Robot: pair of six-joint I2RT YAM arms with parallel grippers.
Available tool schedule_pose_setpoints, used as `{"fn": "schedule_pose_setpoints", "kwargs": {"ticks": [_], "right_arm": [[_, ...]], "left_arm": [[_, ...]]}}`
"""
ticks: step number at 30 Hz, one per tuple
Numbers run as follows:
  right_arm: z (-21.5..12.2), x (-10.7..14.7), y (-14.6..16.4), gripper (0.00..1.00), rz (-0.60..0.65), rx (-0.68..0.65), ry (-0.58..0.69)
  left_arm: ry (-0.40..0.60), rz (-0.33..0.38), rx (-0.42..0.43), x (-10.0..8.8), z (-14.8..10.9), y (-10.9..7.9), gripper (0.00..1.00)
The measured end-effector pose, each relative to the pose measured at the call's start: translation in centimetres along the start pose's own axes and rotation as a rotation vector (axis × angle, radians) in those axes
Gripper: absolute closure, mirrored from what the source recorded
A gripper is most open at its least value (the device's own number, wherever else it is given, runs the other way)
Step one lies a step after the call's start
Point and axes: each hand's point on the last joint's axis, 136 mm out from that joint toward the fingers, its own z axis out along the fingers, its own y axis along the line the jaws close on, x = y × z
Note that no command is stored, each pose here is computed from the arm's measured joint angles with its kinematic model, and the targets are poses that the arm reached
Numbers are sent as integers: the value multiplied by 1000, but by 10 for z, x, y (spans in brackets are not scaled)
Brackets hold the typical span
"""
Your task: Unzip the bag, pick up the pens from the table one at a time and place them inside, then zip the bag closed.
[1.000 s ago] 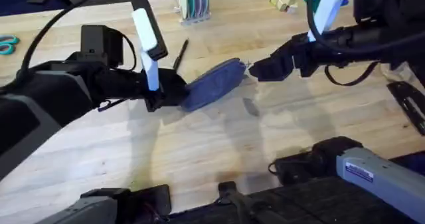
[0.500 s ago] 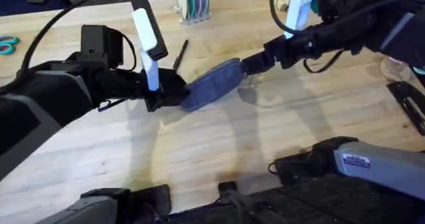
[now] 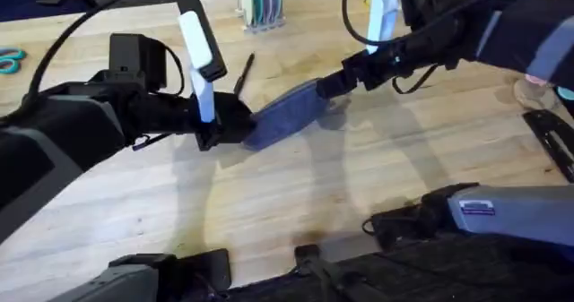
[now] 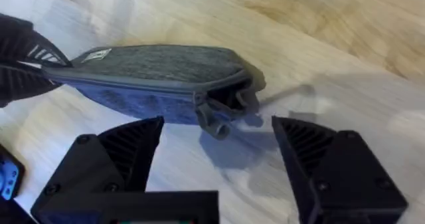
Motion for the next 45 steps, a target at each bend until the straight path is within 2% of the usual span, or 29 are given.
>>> {"fn": "schedule_pose_setpoints", "kwargs": {"ticks": [9,11,20,23,24,25,38,45], "right_arm": [[10,0,3,9,-15,-12,12],[10,-1,2,62,-18,-11,7],[10,-1,2,490,-17,-11,8],[10,-1,2,747,-19,-11,8],[10,-1,3,889,-18,-13,8],[10,-1,4,947,-19,-16,8],[9,-2,5,973,-19,-16,4],[-14,-12,15,973,-50,-4,-61]], "left_arm": [[0,0,0,0,0,0,957],[0,0,0,0,0,0,957],[0,0,0,0,0,0,957],[0,0,0,0,0,0,957],[0,1,0,0,0,0,957],[-1,1,1,0,0,0,957],[-2,0,1,0,0,0,957],[-2,-1,2,0,0,0,957]]}}
